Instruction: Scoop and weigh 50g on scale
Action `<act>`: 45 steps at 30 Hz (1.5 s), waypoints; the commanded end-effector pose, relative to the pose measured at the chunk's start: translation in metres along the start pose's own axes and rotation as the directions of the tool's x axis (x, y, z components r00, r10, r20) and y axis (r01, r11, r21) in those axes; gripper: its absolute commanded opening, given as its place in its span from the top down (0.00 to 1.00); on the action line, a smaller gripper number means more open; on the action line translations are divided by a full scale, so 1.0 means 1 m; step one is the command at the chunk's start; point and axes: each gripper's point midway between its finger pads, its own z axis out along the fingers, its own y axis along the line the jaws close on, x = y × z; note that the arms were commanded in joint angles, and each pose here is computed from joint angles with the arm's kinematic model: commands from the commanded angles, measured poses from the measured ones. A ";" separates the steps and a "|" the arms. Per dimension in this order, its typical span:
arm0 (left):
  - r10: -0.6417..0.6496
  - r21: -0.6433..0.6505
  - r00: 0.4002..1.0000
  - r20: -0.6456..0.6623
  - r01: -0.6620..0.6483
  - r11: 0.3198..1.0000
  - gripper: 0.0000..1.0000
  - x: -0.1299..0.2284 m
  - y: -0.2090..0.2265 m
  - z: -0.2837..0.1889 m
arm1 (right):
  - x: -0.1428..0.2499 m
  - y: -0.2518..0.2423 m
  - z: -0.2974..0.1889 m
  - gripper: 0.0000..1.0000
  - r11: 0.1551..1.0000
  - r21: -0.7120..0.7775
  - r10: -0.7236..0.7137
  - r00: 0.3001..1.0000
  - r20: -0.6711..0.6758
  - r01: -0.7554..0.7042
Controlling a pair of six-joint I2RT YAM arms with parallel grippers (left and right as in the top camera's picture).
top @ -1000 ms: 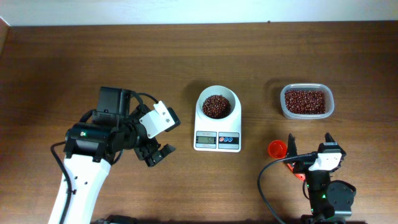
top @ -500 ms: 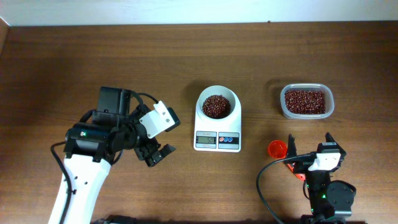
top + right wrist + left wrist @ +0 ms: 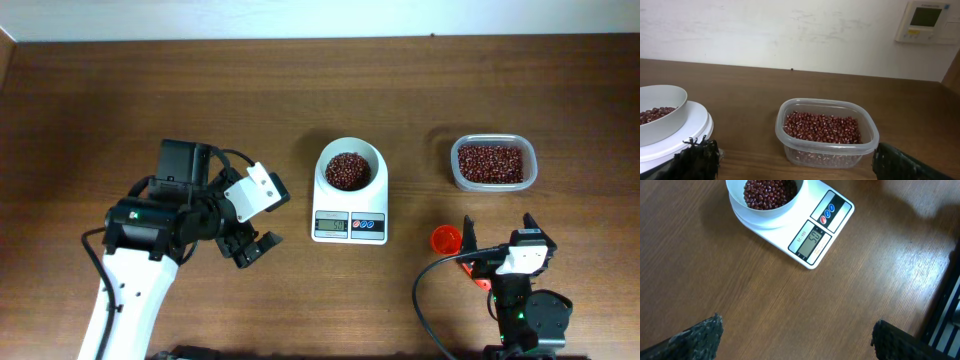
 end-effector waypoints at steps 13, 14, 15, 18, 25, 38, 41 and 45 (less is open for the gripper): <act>-0.004 0.002 1.000 0.005 0.004 1.000 0.01 -0.002 -0.001 0.000 | 0.001 0.003 0.000 0.01 1.000 -0.017 -0.007 1.000 0.006 0.007; -0.004 0.002 1.000 0.005 0.004 1.000 0.01 -0.002 -0.001 0.000 | 0.001 0.003 0.000 0.01 1.000 -0.017 -0.007 1.000 0.006 0.007; -0.004 0.002 1.000 0.005 0.004 1.000 0.01 -0.002 -0.001 0.000 | 0.001 0.003 0.000 0.01 1.000 -0.017 -0.007 1.000 0.006 0.007; -0.004 0.002 1.000 0.005 0.004 1.000 0.01 -0.002 -0.001 0.000 | 0.001 0.003 0.000 0.01 1.000 -0.017 -0.007 1.000 0.006 0.007; -0.004 0.002 1.000 0.005 0.004 1.000 0.01 -0.001 -0.001 0.000 | 0.001 0.003 0.000 0.01 1.000 -0.017 -0.007 1.000 0.006 0.007; 0.024 -0.109 0.993 0.115 -0.012 0.994 0.01 0.002 -0.017 -0.038 | 0.001 0.003 0.000 0.01 1.000 -0.017 -0.007 1.000 0.006 0.007; -0.231 -0.204 0.932 0.280 0.293 0.934 0.01 0.009 -0.003 -0.061 | 0.001 0.003 0.000 0.01 1.000 -0.017 -0.007 1.000 0.006 0.007; -0.266 -0.260 0.836 0.480 0.425 0.867 0.01 0.011 -0.010 -0.073 | 0.001 0.003 0.000 0.01 1.000 -0.017 -0.007 1.000 0.006 0.007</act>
